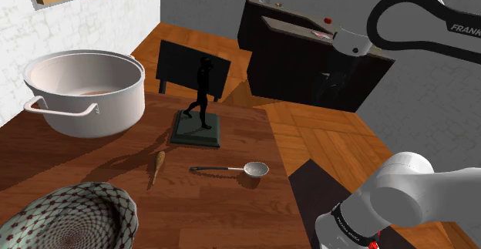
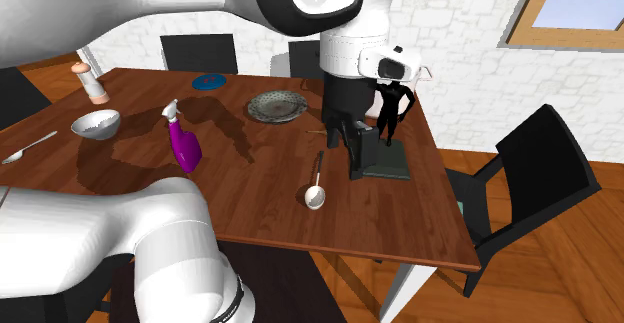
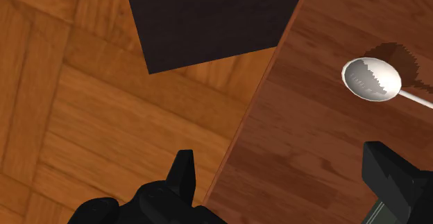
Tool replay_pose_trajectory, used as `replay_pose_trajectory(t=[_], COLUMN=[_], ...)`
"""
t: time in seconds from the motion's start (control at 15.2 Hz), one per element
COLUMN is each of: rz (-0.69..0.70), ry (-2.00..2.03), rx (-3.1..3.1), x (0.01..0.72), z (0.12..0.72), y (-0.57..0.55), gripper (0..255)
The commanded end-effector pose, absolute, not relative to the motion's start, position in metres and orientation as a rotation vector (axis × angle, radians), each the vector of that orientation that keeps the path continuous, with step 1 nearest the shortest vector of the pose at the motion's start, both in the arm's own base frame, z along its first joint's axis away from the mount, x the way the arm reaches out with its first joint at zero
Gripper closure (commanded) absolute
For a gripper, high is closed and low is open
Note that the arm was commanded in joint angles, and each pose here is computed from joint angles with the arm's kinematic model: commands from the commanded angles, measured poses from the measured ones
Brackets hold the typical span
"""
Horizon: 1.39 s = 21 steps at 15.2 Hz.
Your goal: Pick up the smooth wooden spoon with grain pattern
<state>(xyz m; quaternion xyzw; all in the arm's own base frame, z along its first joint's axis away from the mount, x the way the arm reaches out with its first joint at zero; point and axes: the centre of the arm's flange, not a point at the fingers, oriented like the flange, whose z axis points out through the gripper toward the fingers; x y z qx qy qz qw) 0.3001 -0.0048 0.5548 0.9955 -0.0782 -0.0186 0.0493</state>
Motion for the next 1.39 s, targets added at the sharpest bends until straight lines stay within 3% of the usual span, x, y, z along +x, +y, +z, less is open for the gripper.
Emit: replay_pose_trajectory(t=[0.0, 1.32], rz=[-0.057, -0.104], ry=[-0.238, -0.463], rx=[3.033, 3.037], x=[0.300, 0.399], z=[0.555, 0.425], y=[-0.005, 0.199], gripper=[0, 0])
